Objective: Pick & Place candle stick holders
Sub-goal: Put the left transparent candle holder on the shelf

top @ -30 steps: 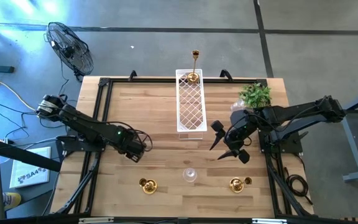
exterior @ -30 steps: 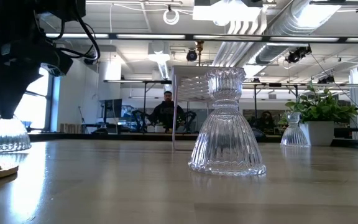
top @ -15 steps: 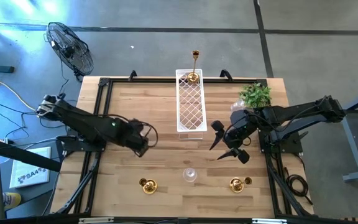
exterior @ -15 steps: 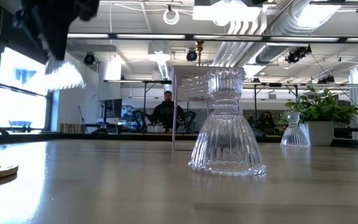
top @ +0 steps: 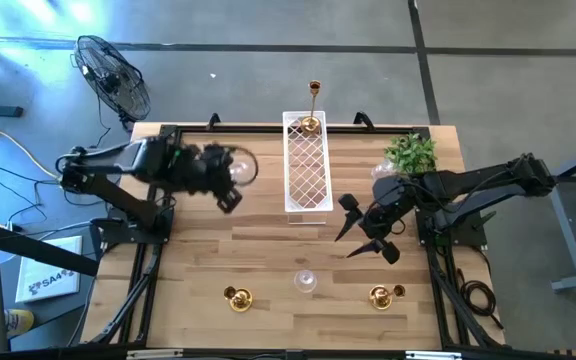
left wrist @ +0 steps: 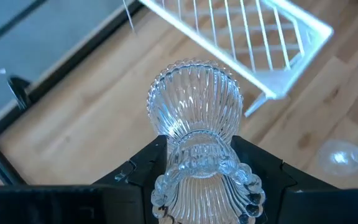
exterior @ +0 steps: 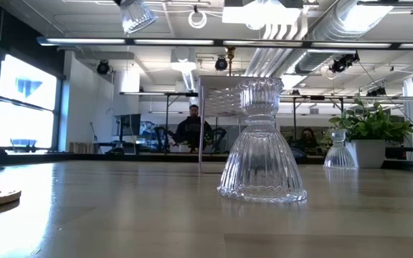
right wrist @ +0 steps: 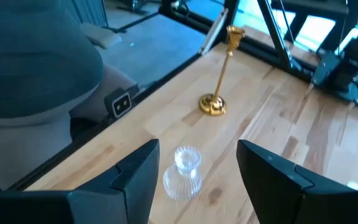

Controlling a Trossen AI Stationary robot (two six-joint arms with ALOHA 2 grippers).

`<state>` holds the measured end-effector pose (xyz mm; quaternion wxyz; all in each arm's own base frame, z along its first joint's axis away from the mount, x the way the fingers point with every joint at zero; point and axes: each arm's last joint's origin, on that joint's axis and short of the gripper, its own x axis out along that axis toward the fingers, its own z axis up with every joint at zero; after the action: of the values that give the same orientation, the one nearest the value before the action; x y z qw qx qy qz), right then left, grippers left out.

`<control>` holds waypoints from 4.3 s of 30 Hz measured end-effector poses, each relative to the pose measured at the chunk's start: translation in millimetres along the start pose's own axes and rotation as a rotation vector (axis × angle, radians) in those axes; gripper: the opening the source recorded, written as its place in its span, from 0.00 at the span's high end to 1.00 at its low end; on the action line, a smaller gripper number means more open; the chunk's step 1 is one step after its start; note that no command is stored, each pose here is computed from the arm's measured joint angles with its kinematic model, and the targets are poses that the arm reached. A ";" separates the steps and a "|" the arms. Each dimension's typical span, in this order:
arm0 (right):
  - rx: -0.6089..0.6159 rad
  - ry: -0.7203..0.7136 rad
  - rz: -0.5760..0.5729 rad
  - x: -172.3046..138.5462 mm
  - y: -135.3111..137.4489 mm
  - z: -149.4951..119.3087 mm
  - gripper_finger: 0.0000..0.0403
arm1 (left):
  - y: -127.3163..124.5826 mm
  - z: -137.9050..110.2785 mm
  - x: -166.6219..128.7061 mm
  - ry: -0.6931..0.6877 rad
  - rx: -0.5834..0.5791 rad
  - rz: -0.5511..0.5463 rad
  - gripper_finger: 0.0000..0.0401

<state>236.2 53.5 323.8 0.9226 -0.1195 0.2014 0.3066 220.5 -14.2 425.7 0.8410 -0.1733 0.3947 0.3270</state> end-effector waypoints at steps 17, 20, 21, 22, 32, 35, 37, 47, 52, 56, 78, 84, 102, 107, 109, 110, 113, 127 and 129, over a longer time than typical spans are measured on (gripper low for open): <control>-0.012 0.014 -0.111 9.9 24.7 10.2 0.48 | 37.2 114.9 65.7 -0.022 0.085 -0.150 0.62; -0.008 0.017 -0.117 11.0 28.9 11.1 0.48 | 37.7 129.6 86.0 0.014 0.103 -0.184 0.62; -0.008 0.020 -0.128 11.4 30.0 11.4 0.48 | 38.8 133.9 91.3 0.024 0.105 -0.199 0.62; -0.010 0.022 -0.131 11.7 31.4 11.7 0.48 | 40.2 138.0 97.6 0.037 0.102 -0.208 0.62; -0.007 0.031 -0.167 13.2 37.7 13.0 0.48 | 42.8 164.0 139.1 0.058 0.113 -0.238 0.62; 0.000 0.032 -0.175 13.2 37.4 12.9 0.48 | 45.6 163.5 148.8 0.091 0.120 -0.237 0.62; 0.001 0.032 -0.175 13.2 37.3 12.9 0.48 | 44.6 164.4 155.0 0.094 0.122 -0.238 0.62; 0.001 0.036 -0.193 13.1 36.8 12.8 0.48 | 39.1 162.0 185.9 0.160 0.157 -0.231 0.62; 0.001 0.036 -0.193 13.1 36.9 12.7 0.48 | 42.0 163.0 188.2 0.152 0.179 -0.204 0.62; 0.002 0.044 -0.191 13.1 37.0 12.0 0.48 | 45.9 165.4 189.0 0.135 0.187 -0.194 0.62; -0.005 0.073 -0.165 14.0 42.7 9.9 0.48 | 54.8 163.0 230.2 0.225 0.183 -0.219 0.62; -0.012 0.075 -0.150 14.6 46.5 10.2 0.48 | 54.7 162.9 230.6 0.226 0.186 -0.212 0.62; -0.020 0.080 -0.153 14.7 46.6 9.9 0.48 | 58.2 161.7 221.3 0.232 0.193 -0.143 0.62; -0.020 0.079 -0.153 14.7 46.6 10.0 0.48 | 58.3 161.9 221.4 0.229 0.197 -0.138 0.62; -0.020 0.080 -0.153 14.7 46.6 10.0 0.48 | 58.4 162.0 221.4 0.228 0.198 -0.134 0.62; -0.020 0.080 -0.153 14.7 46.6 10.0 0.48 | 58.5 162.0 221.2 0.227 0.198 -0.134 0.62; -0.020 0.080 -0.153 14.7 46.6 10.0 0.48 | 58.7 162.1 221.3 0.226 0.200 -0.127 0.62; -0.020 0.084 -0.152 14.7 46.7 9.6 0.48 | 59.5 162.4 217.1 0.220 0.202 -0.120 0.62; -0.020 0.083 -0.152 14.7 46.7 9.6 0.48 | 59.6 162.2 217.1 0.223 0.205 -0.120 0.62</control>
<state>221.2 100.9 321.3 0.9328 -0.1564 0.2269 0.2324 371.8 207.9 356.9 0.8233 -0.1449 0.5057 0.2131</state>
